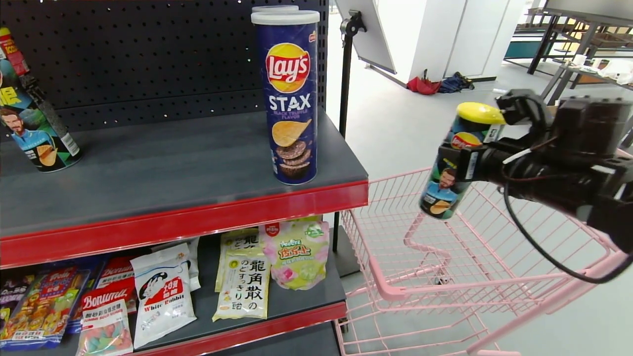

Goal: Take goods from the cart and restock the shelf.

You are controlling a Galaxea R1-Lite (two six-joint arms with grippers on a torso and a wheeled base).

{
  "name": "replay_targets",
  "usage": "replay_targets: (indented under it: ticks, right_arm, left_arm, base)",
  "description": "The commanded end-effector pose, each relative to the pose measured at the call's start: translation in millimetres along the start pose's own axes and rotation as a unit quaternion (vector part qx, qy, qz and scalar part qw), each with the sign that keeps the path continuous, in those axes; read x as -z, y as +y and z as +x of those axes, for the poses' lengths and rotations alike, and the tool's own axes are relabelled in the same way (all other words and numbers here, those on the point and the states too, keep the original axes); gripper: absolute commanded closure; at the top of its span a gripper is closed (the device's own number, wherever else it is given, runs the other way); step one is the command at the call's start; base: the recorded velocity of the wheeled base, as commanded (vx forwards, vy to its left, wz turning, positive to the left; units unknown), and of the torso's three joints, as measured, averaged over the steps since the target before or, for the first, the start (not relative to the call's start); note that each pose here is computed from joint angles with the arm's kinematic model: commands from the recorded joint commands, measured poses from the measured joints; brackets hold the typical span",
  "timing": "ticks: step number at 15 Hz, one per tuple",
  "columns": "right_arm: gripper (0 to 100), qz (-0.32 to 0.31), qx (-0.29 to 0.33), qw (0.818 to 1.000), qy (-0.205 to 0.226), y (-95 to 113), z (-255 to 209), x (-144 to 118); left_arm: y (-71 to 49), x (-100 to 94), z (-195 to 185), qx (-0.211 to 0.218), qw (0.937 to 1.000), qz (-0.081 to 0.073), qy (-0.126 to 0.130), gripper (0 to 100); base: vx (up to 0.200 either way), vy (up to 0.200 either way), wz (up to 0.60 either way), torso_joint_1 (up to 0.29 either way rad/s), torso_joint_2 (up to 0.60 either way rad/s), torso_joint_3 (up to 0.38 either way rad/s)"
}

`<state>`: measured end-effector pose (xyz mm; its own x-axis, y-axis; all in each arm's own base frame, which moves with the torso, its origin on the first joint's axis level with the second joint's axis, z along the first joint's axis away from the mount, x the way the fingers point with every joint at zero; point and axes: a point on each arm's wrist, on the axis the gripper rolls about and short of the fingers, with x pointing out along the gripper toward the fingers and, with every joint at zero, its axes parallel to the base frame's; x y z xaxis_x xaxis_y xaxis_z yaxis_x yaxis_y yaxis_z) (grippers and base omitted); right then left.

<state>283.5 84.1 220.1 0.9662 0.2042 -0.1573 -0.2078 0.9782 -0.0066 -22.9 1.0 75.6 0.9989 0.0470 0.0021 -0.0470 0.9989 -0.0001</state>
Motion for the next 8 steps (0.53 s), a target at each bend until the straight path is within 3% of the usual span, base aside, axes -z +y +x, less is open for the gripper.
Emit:
replay_targets:
  ticks: [1, 3, 5, 7, 8]
  right_arm:
    - [100, -0.015, 0.037, 0.998, -0.039, -10, -103, -36]
    - [100, -0.016, 0.035, 0.998, -0.039, -15, -152, -36]
    - [100, -0.041, 0.044, 0.998, -0.008, -20, -203, -22]
    - [100, -0.036, 0.078, 0.996, 0.021, -27, -232, -5]
    - [100, -0.028, 0.087, 0.996, 0.015, -28, -240, 0]
  left_arm:
    - [0.0, 0.0, 0, 0.0, 1.0, 0.0, 0.0, 0]
    - [0.0, 0.0, 0, 0.0, 1.0, 0.0, 0.0, 0]
    - [0.0, 0.0, 0, 0.0, 1.0, 0.0, 0.0, 0]
    - [0.0, 0.0, 0, 0.001, 1.0, 0.001, 0.0, 0]
    - [0.0, 0.0, 0, 0.0, 1.0, 0.001, 0.0, 0]
  base:
    - [0.0, 0.0, 0.0, 0.0, 0.0, 0.0]
    - [0.0, 0.0, 0.0, 0.0, 0.0, 0.0]
    - [0.0, 0.0, 0.0, 0.0, 0.0, 0.0]
    - [0.0, 0.0, 0.0, 0.0, 0.0, 0.0]
    - [0.0, 0.0, 0.0, 0.0, 0.0, 0.0]
